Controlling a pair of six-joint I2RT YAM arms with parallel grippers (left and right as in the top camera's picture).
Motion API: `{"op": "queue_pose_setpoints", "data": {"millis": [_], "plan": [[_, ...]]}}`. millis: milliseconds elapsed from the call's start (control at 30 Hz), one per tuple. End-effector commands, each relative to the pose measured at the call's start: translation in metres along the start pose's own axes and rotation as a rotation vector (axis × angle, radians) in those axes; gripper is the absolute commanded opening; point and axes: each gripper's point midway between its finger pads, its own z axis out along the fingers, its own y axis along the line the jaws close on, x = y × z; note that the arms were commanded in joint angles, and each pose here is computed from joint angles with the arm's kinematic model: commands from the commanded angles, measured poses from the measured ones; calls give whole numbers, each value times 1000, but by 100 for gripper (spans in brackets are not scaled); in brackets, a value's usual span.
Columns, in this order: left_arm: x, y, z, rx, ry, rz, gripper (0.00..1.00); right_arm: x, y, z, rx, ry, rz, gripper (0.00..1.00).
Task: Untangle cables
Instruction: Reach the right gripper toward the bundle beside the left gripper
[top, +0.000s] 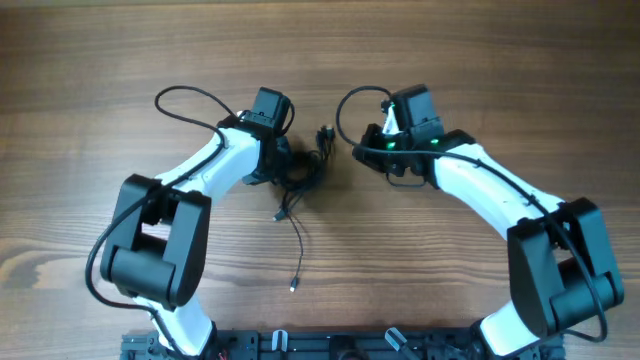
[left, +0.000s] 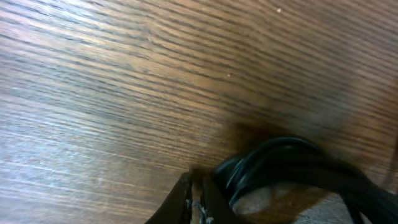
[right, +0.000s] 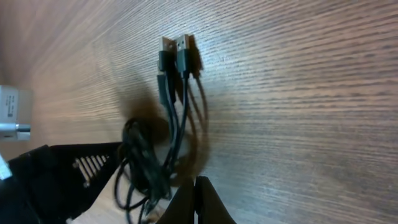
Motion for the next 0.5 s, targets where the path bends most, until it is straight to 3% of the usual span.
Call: {"op": "queue_pose_setpoints", "data": {"millis": [0, 400, 467], "plan": [[19, -15, 16, 80, 109, 53, 9, -3, 3, 9, 52, -55, -58, 4], [22, -12, 24, 64, 124, 52, 8, 18, 18, 20, 4, 13, -90, 4], [22, -13, 24, 64, 123, 52, 8, 18, 18, 20, 4, 12, -89, 12]]}}
